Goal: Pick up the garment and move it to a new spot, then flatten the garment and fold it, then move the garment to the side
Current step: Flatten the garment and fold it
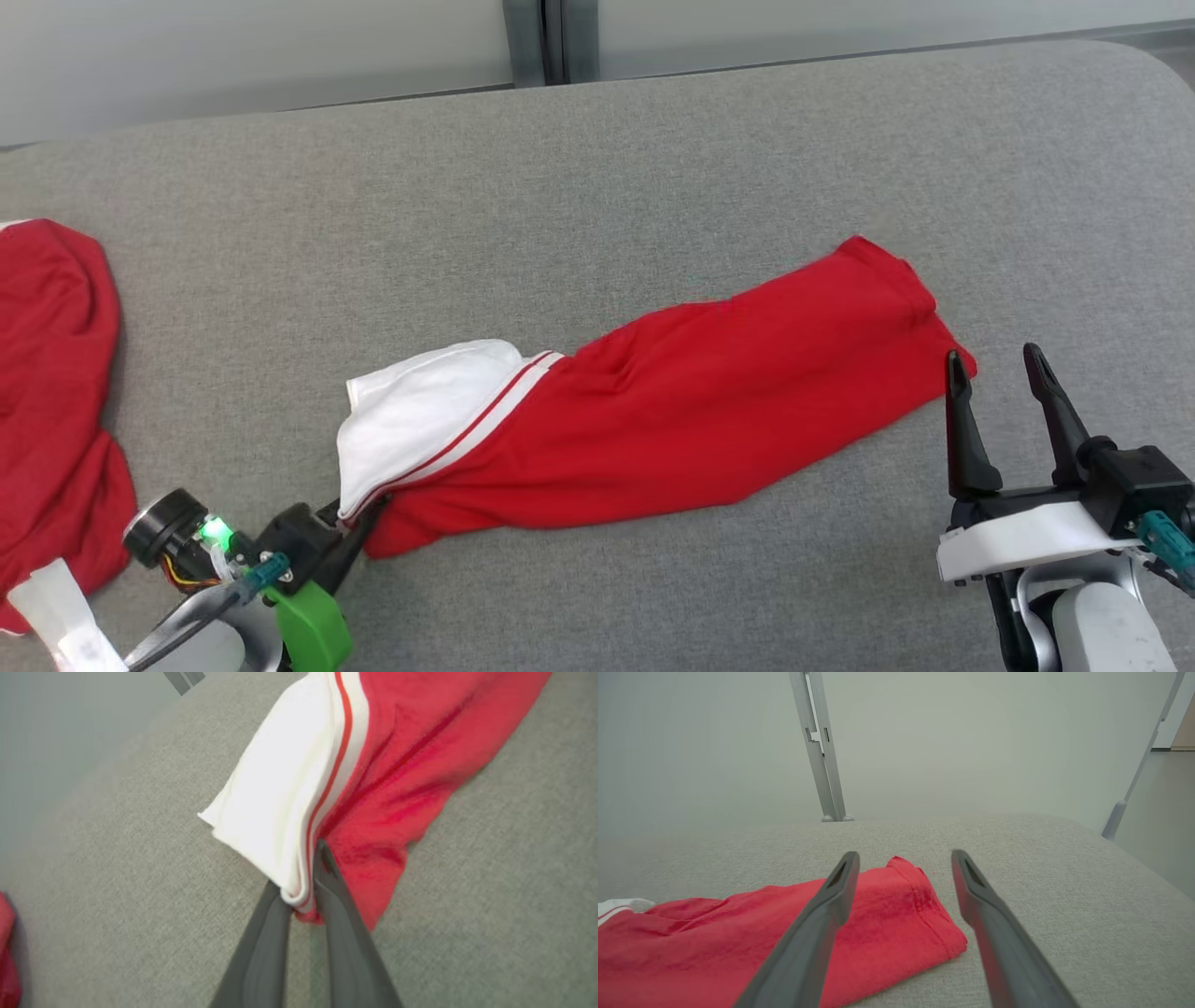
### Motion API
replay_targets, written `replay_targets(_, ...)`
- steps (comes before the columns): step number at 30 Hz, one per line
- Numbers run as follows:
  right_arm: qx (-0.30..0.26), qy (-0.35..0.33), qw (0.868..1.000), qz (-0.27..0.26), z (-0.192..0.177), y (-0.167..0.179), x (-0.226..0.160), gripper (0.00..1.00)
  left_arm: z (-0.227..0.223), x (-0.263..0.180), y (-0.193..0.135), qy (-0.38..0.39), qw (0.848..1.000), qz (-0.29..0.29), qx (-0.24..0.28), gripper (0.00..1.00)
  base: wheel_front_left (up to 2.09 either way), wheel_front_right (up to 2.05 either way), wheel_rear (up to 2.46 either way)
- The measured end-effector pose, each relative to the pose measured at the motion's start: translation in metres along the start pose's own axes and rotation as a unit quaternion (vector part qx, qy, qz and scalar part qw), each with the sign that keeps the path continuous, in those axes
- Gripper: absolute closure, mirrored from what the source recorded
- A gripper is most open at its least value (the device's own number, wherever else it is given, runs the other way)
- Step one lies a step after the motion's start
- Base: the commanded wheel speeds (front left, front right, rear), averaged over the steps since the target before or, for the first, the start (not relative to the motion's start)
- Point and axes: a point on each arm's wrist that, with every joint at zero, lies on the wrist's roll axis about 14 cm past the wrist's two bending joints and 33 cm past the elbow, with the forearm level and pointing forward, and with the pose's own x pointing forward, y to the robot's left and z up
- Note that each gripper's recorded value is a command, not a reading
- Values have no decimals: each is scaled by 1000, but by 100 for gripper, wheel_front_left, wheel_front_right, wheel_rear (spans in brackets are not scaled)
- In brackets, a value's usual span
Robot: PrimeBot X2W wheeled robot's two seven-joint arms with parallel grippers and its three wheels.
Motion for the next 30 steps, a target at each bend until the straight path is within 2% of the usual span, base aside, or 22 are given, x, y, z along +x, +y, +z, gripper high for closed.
replay_targets(1,0,-1,1000,1,1,1,-1,0,-5,0,0,6,1000,9,-28,23,0,0,0)
replay_targets(2,0,0,1000,1,0,1,-2,0,-6,2,0,9,998,14,-54,0,0,0,0)
replay_targets(5,-1,1,1000,2,0,1,-4,0,-16,2,-13,30,987,22,-157,0,0,0,0)
replay_targets(7,-1,1,1000,3,0,2,-5,0,-25,-2,-19,50,980,22,-190,0,0,0,0)
replay_targets(11,-3,6,1000,6,-3,4,-7,0,-18,-13,7,48,962,66,-259,0,0,0,0)
replay_targets(15,-5,8,1000,13,-4,8,-7,0,36,-14,36,-37,946,86,-311,0,0,0,0)
replay_targets(20,-5,7,1000,18,-4,12,-3,0,84,-11,67,-79,946,111,-293,0,0,0,0)
replay_targets(22,-6,7,1000,20,-5,13,-1,0,78,-8,78,-48,954,127,-266,0,0,0,0)
replay_targets(25,-7,6,1000,19,-4,12,2,0,72,-1,94,-23,954,147,-261,0,0,0,0)
replay_targets(30,-11,14,1000,9,-10,5,2,0,31,16,91,58,953,147,-260,0,0,0,0)
